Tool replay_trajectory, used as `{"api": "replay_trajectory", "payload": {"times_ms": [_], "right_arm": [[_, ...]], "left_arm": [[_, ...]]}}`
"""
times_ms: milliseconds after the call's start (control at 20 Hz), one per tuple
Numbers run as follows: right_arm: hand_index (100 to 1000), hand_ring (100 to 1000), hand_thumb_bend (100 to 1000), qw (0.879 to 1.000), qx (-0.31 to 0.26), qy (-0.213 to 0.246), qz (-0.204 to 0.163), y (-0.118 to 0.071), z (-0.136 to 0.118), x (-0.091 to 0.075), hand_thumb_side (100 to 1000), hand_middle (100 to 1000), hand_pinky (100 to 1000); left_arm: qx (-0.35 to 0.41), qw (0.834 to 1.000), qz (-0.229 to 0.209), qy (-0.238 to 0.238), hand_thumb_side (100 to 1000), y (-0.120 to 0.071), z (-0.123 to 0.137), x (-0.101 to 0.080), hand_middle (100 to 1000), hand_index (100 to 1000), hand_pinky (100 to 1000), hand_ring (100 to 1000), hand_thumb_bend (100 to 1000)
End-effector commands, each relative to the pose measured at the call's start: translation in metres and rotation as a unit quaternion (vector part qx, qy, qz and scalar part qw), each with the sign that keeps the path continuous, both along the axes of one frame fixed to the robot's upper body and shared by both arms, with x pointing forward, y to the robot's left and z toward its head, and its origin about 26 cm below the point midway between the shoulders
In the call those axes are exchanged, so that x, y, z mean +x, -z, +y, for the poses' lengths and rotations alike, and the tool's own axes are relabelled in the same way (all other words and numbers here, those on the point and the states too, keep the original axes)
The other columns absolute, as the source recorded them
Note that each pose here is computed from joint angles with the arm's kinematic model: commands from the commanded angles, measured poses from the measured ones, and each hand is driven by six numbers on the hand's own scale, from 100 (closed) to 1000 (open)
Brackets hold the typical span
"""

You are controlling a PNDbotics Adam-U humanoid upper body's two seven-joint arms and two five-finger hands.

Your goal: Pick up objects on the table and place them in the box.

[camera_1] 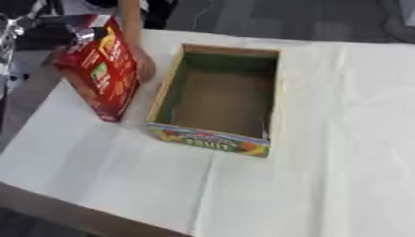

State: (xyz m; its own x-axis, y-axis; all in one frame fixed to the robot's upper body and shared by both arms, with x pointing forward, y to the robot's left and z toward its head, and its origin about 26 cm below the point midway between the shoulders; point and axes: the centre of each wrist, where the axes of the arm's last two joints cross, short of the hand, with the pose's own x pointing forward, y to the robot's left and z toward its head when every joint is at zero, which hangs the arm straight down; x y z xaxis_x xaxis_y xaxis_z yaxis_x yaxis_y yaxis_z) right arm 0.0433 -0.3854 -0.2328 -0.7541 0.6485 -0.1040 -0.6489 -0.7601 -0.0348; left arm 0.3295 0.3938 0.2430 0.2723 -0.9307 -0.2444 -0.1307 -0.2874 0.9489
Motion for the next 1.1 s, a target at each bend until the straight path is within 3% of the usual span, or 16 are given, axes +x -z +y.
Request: {"api": "replay_trajectory", "payload": {"times_ms": [50,400,1100], "right_arm": [[744,587,100,1.000,-0.002,0.003,0.002,-0.002,-0.004,-0.001,1000,653,463],[744,587,100,1.000,-0.002,0.002,0.000,-0.002,-0.005,0.002,1000,653,463],[746,591,100,1.000,0.000,-0.001,0.010,-0.002,-0.005,0.004,1000,655,466]], "left_arm": [[0.012,1.000,-0.005,-0.005,1000,-0.010,0.004,0.000,451,607,100,373,651],[0.020,0.999,0.011,0.026,1000,-0.002,0.004,0.006,436,592,100,366,593],[0.070,0.996,0.044,0.015,1000,0.013,0.018,0.006,429,585,100,368,645]]}}
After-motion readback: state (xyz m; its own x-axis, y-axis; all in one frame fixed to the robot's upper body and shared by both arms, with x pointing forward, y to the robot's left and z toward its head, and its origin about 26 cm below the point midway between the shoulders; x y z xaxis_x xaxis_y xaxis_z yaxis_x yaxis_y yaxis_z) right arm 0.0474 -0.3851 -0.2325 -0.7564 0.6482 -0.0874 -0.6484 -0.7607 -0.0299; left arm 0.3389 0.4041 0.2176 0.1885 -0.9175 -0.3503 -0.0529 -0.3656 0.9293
